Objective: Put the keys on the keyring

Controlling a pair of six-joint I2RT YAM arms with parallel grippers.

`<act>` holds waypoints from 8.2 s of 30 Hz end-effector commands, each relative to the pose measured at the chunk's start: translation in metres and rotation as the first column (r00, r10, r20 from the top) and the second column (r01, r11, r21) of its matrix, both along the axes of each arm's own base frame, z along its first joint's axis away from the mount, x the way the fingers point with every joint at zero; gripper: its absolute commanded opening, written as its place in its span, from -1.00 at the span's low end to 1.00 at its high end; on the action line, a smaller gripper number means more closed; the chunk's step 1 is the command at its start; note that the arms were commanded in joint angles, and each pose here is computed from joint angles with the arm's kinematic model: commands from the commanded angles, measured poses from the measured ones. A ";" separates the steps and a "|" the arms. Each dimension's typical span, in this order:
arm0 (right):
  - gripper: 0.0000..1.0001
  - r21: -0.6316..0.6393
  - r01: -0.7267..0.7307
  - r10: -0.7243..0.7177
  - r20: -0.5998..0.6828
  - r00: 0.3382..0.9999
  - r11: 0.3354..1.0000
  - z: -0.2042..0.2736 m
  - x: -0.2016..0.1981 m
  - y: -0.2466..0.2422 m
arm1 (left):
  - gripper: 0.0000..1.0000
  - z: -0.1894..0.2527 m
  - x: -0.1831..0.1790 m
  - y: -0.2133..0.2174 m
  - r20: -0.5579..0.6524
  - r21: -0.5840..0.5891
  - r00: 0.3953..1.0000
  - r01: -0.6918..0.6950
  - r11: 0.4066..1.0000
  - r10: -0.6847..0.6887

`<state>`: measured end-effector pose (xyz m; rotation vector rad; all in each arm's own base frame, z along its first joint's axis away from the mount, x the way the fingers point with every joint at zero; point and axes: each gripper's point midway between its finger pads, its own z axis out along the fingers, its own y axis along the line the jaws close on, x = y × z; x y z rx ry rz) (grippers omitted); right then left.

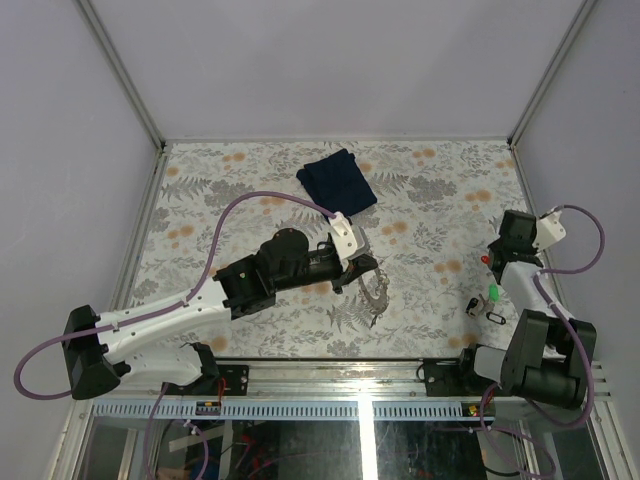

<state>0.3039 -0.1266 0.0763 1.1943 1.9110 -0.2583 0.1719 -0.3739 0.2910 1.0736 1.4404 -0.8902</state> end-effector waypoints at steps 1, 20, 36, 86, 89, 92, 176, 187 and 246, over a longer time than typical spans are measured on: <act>-0.83 -0.047 -0.053 0.056 0.064 0.996 0.997 0.028 0.012 -0.002 | -1.00 0.029 0.003 0.003 0.057 -0.083 0.998 -0.010 0.997 0.015; 0.33 0.041 0.054 -0.045 -0.207 0.977 0.998 -0.044 -0.001 -0.015 | -1.00 0.029 0.001 0.004 0.036 -0.077 0.999 -0.011 0.997 0.013; -0.16 0.123 0.042 -0.015 -0.208 0.978 0.992 -0.063 0.003 -0.014 | -1.00 0.027 0.000 0.003 0.029 -0.075 1.000 -0.006 0.997 0.008; 0.15 0.179 -0.076 0.108 -0.175 0.979 0.981 -0.057 0.013 0.000 | -1.00 0.025 0.001 -0.005 0.004 -0.067 1.000 0.005 0.998 -0.005; 0.00 0.193 -0.090 0.124 -0.171 0.977 0.977 -0.058 0.013 0.004 | -1.00 0.024 0.001 -0.005 0.003 -0.068 1.000 0.005 0.998 -0.005; -0.16 0.206 -0.103 0.138 -0.167 0.976 0.973 -0.059 0.012 0.008 | -1.00 0.025 0.001 -0.005 0.003 -0.068 1.000 0.004 0.998 -0.003; -0.06 0.219 -0.975 0.864 -0.497 -0.077 0.039 -0.014 -0.030 0.290 | -1.00 0.017 -0.005 0.107 0.009 -0.113 0.961 -0.273 0.956 0.275; -0.16 0.277 -0.961 0.816 -0.553 -0.170 -0.013 -0.042 -0.025 0.296 | -1.00 0.019 -0.004 0.098 -0.008 -0.096 0.966 -0.259 0.961 0.260; -1.00 -0.709 -0.587 0.806 0.045 -0.590 -0.390 0.269 -0.113 0.373 | -1.00 0.079 -0.040 0.080 0.171 -0.097 0.985 0.029 0.995 -0.012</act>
